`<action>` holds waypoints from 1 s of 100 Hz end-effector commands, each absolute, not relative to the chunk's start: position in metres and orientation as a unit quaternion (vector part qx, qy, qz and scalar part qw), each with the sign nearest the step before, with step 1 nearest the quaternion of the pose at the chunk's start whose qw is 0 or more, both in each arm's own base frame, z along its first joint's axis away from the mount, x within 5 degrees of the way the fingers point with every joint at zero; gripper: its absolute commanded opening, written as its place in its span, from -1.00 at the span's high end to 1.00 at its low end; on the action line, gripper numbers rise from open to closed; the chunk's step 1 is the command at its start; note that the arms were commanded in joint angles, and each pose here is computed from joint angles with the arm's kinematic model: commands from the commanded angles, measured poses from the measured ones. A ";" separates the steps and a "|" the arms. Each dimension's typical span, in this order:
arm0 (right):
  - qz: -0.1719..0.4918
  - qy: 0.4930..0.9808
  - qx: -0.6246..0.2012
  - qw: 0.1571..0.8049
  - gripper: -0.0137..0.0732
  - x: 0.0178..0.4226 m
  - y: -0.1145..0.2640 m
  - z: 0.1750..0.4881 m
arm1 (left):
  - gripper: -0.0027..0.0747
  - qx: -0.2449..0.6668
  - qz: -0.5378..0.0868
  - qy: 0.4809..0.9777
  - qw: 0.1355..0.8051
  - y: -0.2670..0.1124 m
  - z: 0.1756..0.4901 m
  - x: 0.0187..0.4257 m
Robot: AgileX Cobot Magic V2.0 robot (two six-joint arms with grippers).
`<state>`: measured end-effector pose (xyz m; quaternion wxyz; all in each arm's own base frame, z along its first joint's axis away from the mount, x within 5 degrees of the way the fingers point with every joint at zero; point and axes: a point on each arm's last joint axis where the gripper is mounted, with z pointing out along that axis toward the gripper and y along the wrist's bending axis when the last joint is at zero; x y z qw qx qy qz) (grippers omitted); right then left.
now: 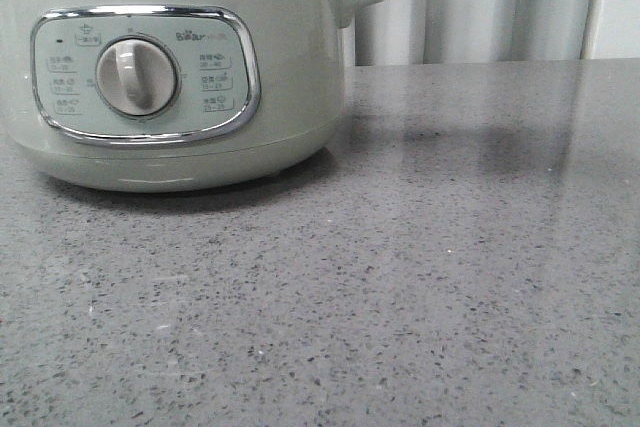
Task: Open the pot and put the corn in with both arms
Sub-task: 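Lift the corn with the right gripper and lower it into the pot, then open the right gripper to release the corn inside the pot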
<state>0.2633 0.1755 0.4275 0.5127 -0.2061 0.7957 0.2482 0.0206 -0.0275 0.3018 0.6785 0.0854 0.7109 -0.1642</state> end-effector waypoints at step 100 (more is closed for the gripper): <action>0.136 0.619 -0.208 0.745 0.80 0.020 0.010 0.327 | 0.98 0.073 -0.167 0.712 0.678 -0.026 0.280 0.026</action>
